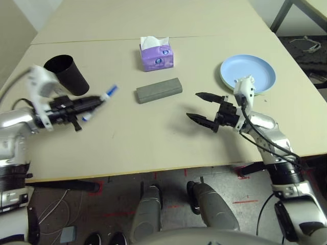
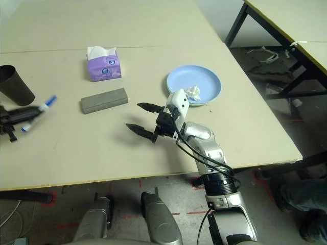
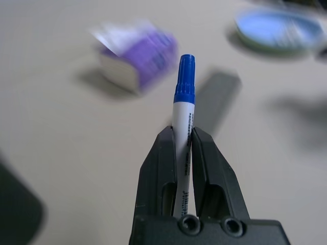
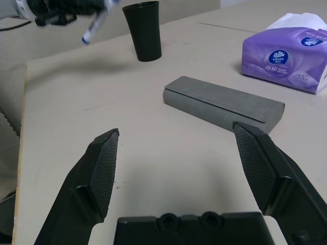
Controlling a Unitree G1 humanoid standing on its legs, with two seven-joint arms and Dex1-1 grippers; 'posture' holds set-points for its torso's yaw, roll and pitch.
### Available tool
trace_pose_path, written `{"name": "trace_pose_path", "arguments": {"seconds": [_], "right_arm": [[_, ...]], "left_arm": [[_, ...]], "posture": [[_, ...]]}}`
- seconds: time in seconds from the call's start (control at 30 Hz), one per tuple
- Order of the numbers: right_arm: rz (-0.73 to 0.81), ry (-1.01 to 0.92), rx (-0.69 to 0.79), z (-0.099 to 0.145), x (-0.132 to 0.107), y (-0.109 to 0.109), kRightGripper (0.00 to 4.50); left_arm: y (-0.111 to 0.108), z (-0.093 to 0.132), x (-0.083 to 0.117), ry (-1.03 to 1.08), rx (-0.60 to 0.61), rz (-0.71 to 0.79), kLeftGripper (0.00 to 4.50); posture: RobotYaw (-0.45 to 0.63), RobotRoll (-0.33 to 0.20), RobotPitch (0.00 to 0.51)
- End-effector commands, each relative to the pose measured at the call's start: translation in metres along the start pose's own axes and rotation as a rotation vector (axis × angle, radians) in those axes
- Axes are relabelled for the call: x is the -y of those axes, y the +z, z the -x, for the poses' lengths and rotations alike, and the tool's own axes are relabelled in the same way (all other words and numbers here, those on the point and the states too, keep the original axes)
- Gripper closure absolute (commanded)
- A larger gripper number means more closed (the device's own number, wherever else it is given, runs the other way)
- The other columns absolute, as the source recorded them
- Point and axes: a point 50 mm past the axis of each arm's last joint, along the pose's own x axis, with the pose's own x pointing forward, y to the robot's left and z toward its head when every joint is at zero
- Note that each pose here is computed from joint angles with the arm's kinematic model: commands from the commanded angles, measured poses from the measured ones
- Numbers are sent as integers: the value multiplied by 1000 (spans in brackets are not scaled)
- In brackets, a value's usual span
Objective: Organize and tidy the items on the table.
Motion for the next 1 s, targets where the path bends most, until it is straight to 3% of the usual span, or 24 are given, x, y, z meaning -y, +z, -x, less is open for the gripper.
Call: {"name": "trace_pose_path", "arguments": {"seconds": [0.03, 0.17, 0.4, 0.7, 1.0], "right_arm": [[9, 65, 26, -2, -5, -2, 0], [53, 192, 49, -6, -11, 0, 0], [64, 216, 68, -12, -8, 0, 0], [66, 201, 49, -9, -10, 0, 0], [60, 170, 31, 0, -12, 1, 0]], "left_arm": [[4, 15, -7, 200, 86, 7, 4206], [5, 24, -12, 398, 131, -27, 4206], [17, 11, -27, 521, 177, -110, 4206], [28, -24, -57, 526, 197, -207, 4206], [15, -43, -72, 534, 177, -222, 4206]], "posture": [[-121, 0, 212], [-84, 0, 216], [-74, 0, 214], [-135, 0, 215], [-179, 0, 221]]}}
